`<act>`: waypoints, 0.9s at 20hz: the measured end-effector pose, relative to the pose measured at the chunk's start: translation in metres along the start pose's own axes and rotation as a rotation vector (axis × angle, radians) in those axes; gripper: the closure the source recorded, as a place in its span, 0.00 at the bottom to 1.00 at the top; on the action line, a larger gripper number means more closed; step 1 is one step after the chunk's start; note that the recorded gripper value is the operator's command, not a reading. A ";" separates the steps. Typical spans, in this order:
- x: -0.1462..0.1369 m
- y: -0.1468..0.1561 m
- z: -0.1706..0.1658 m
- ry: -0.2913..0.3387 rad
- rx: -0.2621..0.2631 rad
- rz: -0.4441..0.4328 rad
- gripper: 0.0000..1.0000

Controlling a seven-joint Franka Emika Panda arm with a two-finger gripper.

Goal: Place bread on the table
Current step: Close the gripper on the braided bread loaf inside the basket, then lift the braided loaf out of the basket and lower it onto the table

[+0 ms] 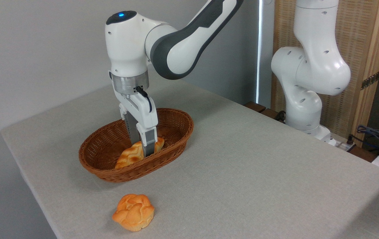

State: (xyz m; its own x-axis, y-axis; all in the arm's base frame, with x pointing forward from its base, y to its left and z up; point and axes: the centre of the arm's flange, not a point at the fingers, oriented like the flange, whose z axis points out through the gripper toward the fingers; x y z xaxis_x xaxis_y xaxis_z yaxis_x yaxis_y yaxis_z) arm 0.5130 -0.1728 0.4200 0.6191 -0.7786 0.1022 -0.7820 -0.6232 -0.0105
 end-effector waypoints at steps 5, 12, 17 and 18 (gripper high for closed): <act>0.000 0.000 0.001 -0.001 -0.001 0.001 0.57; -0.001 0.000 0.002 -0.003 -0.001 0.002 0.58; -0.002 0.000 0.002 -0.004 -0.001 0.002 0.63; -0.001 0.000 0.000 -0.004 -0.001 0.001 0.65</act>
State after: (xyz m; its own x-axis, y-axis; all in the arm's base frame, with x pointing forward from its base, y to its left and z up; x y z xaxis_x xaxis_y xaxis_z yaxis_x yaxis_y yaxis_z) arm 0.5124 -0.1715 0.4197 0.6184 -0.7798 0.0980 -0.7829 -0.6221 -0.0093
